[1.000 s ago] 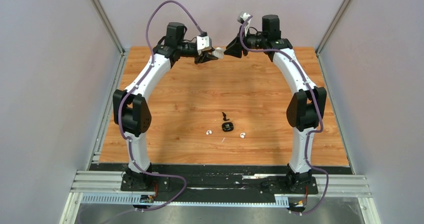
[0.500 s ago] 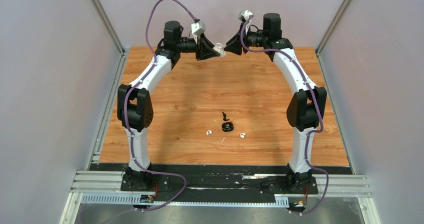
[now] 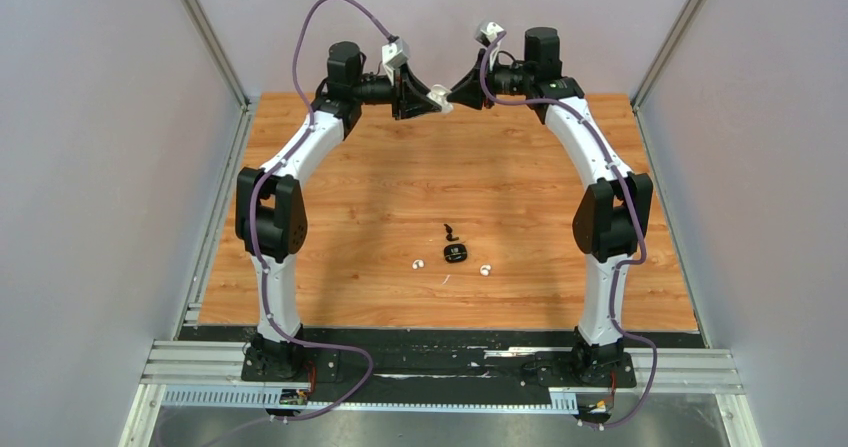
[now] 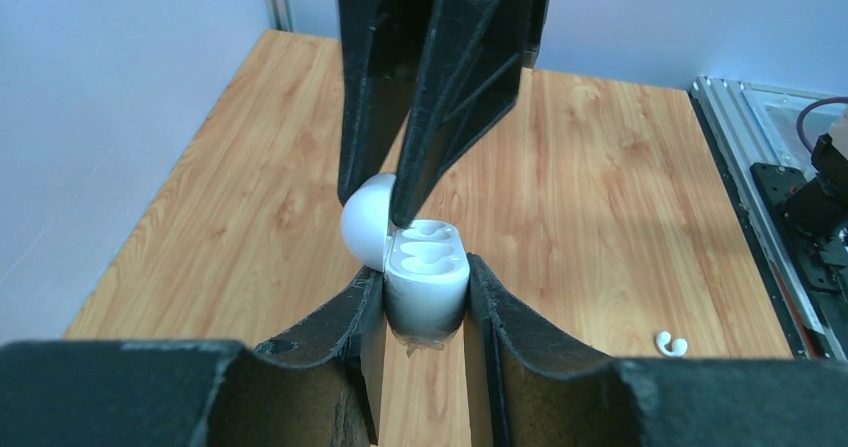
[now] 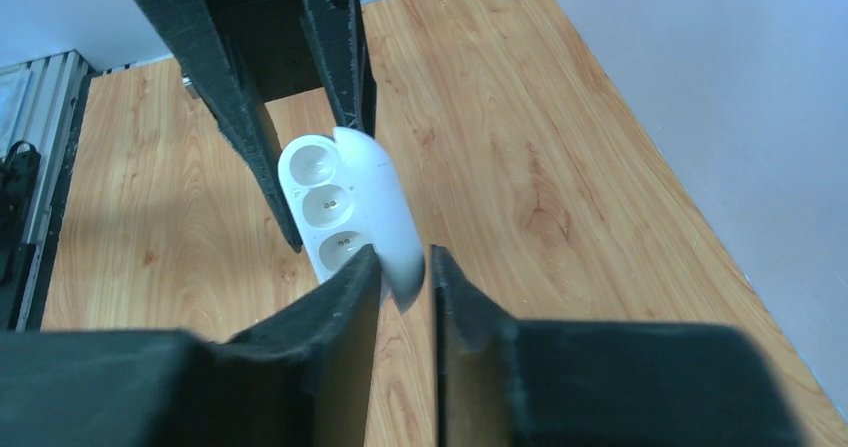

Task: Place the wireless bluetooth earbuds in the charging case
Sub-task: Open the charging case.

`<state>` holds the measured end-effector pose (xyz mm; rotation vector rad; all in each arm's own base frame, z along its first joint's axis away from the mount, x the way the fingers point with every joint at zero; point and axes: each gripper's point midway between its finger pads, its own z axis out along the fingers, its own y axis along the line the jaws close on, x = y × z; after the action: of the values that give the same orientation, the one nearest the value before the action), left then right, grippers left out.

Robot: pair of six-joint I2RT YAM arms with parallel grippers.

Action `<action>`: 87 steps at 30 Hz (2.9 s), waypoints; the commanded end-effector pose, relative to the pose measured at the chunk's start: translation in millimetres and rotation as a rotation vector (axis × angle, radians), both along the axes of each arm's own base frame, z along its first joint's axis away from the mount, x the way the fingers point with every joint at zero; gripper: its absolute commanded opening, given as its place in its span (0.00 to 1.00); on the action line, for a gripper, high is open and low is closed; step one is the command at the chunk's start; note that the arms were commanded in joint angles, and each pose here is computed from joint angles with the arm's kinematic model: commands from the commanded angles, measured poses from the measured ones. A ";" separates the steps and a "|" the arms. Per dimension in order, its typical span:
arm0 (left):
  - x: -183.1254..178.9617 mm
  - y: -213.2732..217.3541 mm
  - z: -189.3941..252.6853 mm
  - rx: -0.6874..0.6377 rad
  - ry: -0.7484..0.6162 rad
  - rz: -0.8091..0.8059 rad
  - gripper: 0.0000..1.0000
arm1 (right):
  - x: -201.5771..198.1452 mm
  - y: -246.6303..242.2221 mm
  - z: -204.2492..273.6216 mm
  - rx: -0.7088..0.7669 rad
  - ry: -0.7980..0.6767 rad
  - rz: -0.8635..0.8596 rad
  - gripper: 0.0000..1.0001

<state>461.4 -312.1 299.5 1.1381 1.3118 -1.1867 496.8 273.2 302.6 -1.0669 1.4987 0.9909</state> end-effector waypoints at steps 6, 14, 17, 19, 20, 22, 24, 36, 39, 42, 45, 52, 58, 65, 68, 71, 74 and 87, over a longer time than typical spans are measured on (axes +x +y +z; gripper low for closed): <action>14.4 1.4 2.1 -0.009 0.036 0.101 0.25 | -7.7 6.1 7.2 0.008 -0.043 0.037 0.00; 16.4 35.6 12.4 0.046 0.215 0.200 0.76 | -11.9 -10.3 -6.9 -0.218 -0.418 0.018 0.00; 4.1 40.4 25.3 0.072 0.245 0.141 0.76 | -14.6 -13.9 -19.5 -0.316 -0.539 0.024 0.00; -6.5 40.0 22.1 0.083 0.302 0.102 0.76 | -16.7 -12.2 -22.5 -0.356 -0.600 0.037 0.00; -8.3 39.7 20.0 0.086 0.320 0.097 0.75 | -18.0 -10.6 -22.6 -0.368 -0.621 0.044 0.00; -6.8 38.3 14.6 0.092 0.350 0.110 0.74 | -20.1 -7.2 -21.1 -0.386 -0.658 0.056 0.00; -5.4 33.1 6.3 0.099 0.396 0.117 0.71 | -23.4 -2.5 -20.4 -0.403 -0.692 0.074 0.00; -18.4 12.1 -15.8 0.200 0.475 0.092 0.67 | -31.8 13.0 -21.3 -0.485 -0.818 0.121 0.00; -18.0 10.1 -25.8 0.234 0.479 0.111 0.64 | -33.2 16.7 -19.3 -0.484 -0.828 0.126 0.00; -16.0 10.6 -27.9 0.244 0.482 0.123 0.61 | -34.5 20.1 -18.9 -0.482 -0.831 0.131 0.00; -14.7 10.7 -30.3 0.250 0.483 0.130 0.55 | -35.2 21.3 -17.3 -0.480 -0.835 0.133 0.00; -10.3 11.8 -37.0 0.265 0.490 0.153 0.50 | -36.1 22.8 -16.9 -0.480 -0.841 0.137 0.00; -7.2 9.9 -37.2 0.252 0.487 0.147 0.43 | -36.8 23.6 -18.1 -0.481 -0.848 0.144 0.00; -6.8 5.5 -33.0 0.226 0.471 0.114 0.38 | -35.5 24.5 -18.8 -0.486 -0.857 0.146 0.00; -7.8 4.4 -32.4 0.219 0.471 0.100 0.41 | -34.8 24.3 -19.3 -0.489 -0.856 0.145 0.00; -6.6 4.3 -32.7 0.216 0.468 0.097 0.46 | -34.6 24.1 -19.2 -0.490 -0.855 0.143 0.00; -5.5 4.6 -33.0 0.213 0.477 0.101 0.48 | -34.5 24.0 -19.1 -0.490 -0.852 0.141 0.00; -5.5 3.3 -20.7 0.160 0.453 0.058 0.05 | -34.9 23.4 -22.0 -0.478 -0.791 0.115 0.00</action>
<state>453.7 -306.3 247.6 0.9177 1.9372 -1.3450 472.3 292.8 249.2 -1.6989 1.0489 0.1766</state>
